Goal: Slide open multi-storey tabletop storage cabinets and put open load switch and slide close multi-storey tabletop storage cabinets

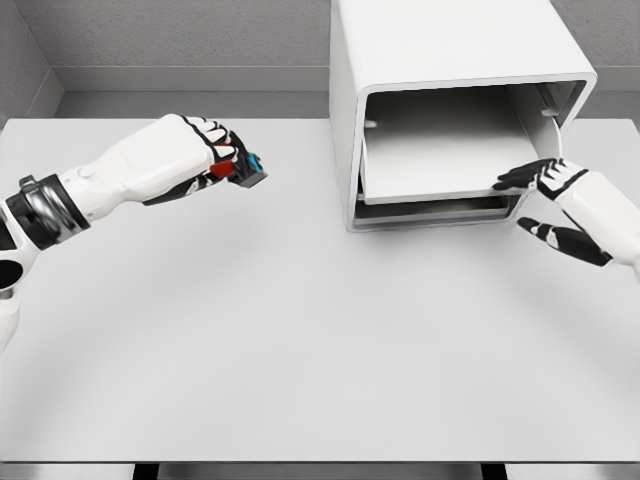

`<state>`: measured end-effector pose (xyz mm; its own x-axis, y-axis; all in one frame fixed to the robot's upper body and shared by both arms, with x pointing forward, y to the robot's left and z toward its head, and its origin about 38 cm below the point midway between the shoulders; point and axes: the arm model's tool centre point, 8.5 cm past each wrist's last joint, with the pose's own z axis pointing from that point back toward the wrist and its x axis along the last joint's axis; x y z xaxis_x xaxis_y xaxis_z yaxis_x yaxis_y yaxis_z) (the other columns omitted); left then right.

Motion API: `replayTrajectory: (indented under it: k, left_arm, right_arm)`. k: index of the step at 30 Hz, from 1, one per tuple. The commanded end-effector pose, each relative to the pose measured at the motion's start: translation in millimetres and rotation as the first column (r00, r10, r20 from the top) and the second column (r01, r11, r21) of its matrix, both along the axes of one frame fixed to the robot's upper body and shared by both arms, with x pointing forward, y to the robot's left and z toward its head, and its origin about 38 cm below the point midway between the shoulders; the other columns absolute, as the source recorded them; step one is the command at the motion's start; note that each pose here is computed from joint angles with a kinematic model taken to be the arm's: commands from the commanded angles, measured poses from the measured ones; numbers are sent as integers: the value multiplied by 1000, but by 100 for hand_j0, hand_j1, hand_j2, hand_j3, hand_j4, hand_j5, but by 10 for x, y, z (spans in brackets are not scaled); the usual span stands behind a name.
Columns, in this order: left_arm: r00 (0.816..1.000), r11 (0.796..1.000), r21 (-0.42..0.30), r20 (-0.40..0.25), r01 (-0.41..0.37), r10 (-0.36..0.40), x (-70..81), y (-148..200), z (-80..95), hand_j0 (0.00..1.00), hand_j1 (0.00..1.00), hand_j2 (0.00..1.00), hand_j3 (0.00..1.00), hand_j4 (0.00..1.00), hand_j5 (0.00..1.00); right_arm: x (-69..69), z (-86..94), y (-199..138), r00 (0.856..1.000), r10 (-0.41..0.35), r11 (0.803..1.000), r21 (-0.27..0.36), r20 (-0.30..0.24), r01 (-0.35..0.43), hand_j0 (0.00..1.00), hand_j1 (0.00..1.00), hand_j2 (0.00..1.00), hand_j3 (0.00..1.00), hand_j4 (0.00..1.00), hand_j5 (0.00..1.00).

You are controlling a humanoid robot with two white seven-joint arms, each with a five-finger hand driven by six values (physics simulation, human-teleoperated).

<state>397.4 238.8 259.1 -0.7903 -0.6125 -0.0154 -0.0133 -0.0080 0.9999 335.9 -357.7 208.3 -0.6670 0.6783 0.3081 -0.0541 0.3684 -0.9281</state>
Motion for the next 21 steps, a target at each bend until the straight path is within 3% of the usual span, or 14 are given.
replayTrajectory:
  k: [1, 21]
  left_arm:
    - [1000, 1000, -17, 3, 9, -9, -11, -36, 17, 44, 44, 44, 44, 44, 44]
    - [998, 995, -88, 24, 56, -54, -57, -282, 61, 44, 44, 44, 44, 44, 44]
  right_arm:
    - [-3, 62, -20, 1000, -2, 1000, 15, 12, 2, 64, 64, 64, 64, 64, 64]
    - [15, 135, -140, 999, -38, 999, 11, 34, 38, 65, 65, 65, 65, 65, 65]
